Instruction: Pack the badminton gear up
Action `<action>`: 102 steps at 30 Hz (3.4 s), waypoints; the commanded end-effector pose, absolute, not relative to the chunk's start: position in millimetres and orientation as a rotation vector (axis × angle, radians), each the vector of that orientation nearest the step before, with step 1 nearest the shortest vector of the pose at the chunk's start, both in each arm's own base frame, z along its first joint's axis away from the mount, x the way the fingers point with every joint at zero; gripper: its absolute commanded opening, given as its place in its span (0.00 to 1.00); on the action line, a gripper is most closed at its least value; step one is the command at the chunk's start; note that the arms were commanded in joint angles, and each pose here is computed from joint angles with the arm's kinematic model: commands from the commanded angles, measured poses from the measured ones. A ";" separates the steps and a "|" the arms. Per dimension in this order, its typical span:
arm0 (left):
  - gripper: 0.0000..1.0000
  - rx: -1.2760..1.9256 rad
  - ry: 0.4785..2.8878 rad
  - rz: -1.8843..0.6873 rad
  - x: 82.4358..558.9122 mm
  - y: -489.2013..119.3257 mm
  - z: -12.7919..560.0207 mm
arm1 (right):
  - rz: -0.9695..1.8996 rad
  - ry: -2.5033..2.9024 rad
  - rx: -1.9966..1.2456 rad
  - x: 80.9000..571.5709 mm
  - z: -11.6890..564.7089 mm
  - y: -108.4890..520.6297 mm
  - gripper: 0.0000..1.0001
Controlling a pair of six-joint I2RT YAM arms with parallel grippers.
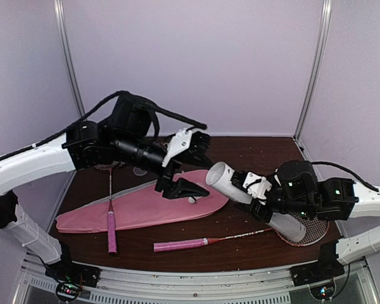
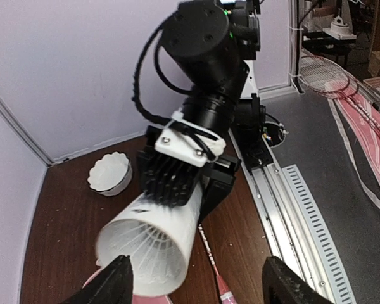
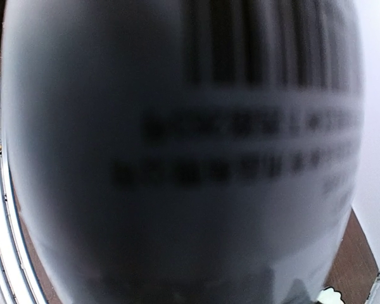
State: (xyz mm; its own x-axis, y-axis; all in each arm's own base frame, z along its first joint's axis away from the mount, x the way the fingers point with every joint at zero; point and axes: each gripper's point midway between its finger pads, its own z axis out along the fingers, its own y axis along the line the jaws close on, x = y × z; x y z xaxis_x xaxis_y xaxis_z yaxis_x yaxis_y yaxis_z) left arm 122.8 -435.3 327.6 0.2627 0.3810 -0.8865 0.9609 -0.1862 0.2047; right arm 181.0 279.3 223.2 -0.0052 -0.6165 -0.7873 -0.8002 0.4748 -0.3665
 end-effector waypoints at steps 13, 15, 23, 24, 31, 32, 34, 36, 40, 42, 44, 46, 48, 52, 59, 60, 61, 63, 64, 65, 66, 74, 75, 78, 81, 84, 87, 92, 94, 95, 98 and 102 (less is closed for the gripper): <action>0.73 1.691 1.721 -0.701 278.6 -394.5 225.3 | 0.239 1.684 -1.126 181.1 246.7 263.0 0.29; 0.73 1.758 1.760 -0.691 289.5 -403.6 203.8 | 0.250 1.680 -1.124 179.6 247.8 262.3 0.29; 0.73 1.931 1.846 -0.663 326.3 -435.6 138.1 | 0.259 1.680 -1.135 177.0 249.0 261.9 0.29; 0.74 1.939 1.852 -0.652 329.8 -437.8 130.5 | 0.259 1.681 -1.136 176.8 248.2 261.8 0.29; 0.71 1.997 1.888 -0.621 337.7 -440.6 91.2 | 0.261 1.686 -1.134 178.0 244.9 264.1 0.29; 0.69 2.008 1.901 -0.620 336.1 -438.3 86.5 | 0.259 1.686 -1.135 178.4 244.2 265.1 0.29; 0.66 2.026 1.914 -0.626 332.5 -435.2 79.4 | 0.254 1.687 -1.138 179.3 244.0 266.4 0.29; 0.64 2.036 1.936 -0.641 328.4 -431.6 71.8 | 0.249 1.686 -1.145 180.0 243.0 267.8 0.29; 0.54 2.036 1.980 -0.675 322.0 -423.3 63.6 | 0.244 1.689 -1.158 180.3 240.0 270.1 0.29; 0.44 1.993 1.991 -0.708 322.8 -421.1 67.2 | 0.242 1.690 -1.161 180.8 237.9 270.8 0.29; 0.36 1.948 1.991 -0.753 322.1 -416.5 69.8 | 0.233 1.694 -1.170 181.2 234.3 271.3 0.29; 0.27 1.893 2.008 -0.750 325.1 -409.0 77.3 | 0.226 1.695 -1.181 181.6 232.8 272.4 0.29; 0.21 1.847 2.031 -0.757 326.8 -398.7 82.9 | 0.222 1.694 -1.189 182.1 234.0 273.6 0.29; 0.06 1.757 2.032 -0.754 330.0 -380.1 102.0 | 0.221 1.686 -1.183 183.1 236.9 273.9 0.29; 0.00 1.611 2.051 -0.742 342.5 -349.0 121.9 | 0.215 1.687 -1.174 184.3 235.6 272.9 0.29; 0.00 1.574 2.038 -0.726 347.8 -346.5 127.4 | 0.211 1.689 -1.172 185.0 235.2 272.5 0.29; 0.00 1.536 2.021 -0.714 350.8 -345.0 135.6 | 0.207 1.694 -1.170 185.4 233.6 271.9 0.29; 0.00 1.450 1.966 -0.664 359.2 -343.6 159.6 | 0.210 1.698 -1.165 185.7 232.0 272.9 0.29; 0.00 1.382 1.925 -0.654 360.8 -342.3 184.4 | 0.210 1.700 -1.160 186.5 231.0 273.1 0.29; 0.00 1.322 1.868 -0.653 361.5 -342.5 208.7 | 0.216 1.701 -1.152 186.7 231.3 274.0 0.29; 0.00 1.261 1.826 -0.655 360.0 -340.6 225.0 | 0.222 1.700 -1.145 187.2 231.6 275.2 0.29; 0.00 1.029 1.398 -0.724 296.1 -335.6 377.4 | 0.259 1.661 -1.063 196.6 251.1 285.0 0.29; 0.00 1.013 1.356 -0.741 285.3 -339.6 391.2 | 0.260 1.659 -1.055 197.8 253.2 286.1 0.29; 0.00 0.981 1.245 -0.779 254.1 -355.9 421.1 | 0.276 1.645 -1.028 199.9 262.2 289.7 0.29; 0.00 0.965 1.148 -0.867 226.1 -374.6 438.9 | 0.308 1.625 -0.998 199.8 273.4 291.9 0.30; 0.00 0.952 1.105 -0.917 210.5 -388.0 445.4 | 0.327 1.605 -0.988 199.5 281.7 294.7 0.30; 0.00 0.988 1.072 -0.973 196.4 -403.9 444.8 | 0.338 1.599 -0.989 199.6 284.8 298.4 0.30; 0.00 1.089 1.033 -1.041 174.5 -423.6 438.7 | 0.356 1.594 -0.965 201.9 290.5 302.6 0.30; 0.00 1.096 1.025 -1.051 170.9 -426.6 438.5 | 0.367 1.591 -0.955 202.4 292.2 304.9 0.30; 0.00 1.098 1.016 -1.058 168.8 -427.2 440.2 | 0.371 1.591 -0.955 202.4 292.3 305.7 0.30; 0.00 1.098 1.000 -1.058 165.0 -427.3 444.4 | 0.370 1.595 -0.956 203.2 290.9 307.8 0.30; 0.00 1.102 0.985 -1.067 160.7 -425.9 451.7 | 0.363 1.595 -0.954 204.1 290.8 307.3 0.30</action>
State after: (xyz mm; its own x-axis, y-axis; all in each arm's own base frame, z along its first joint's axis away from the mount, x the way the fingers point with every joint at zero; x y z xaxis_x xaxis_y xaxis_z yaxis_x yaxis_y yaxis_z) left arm 170.3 -429.9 415.1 0.1609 -0.0662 -0.9848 0.9800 0.1290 0.1514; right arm 200.8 301.8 259.9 -0.0115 -0.4607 -0.8875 -0.7548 0.5861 -0.2945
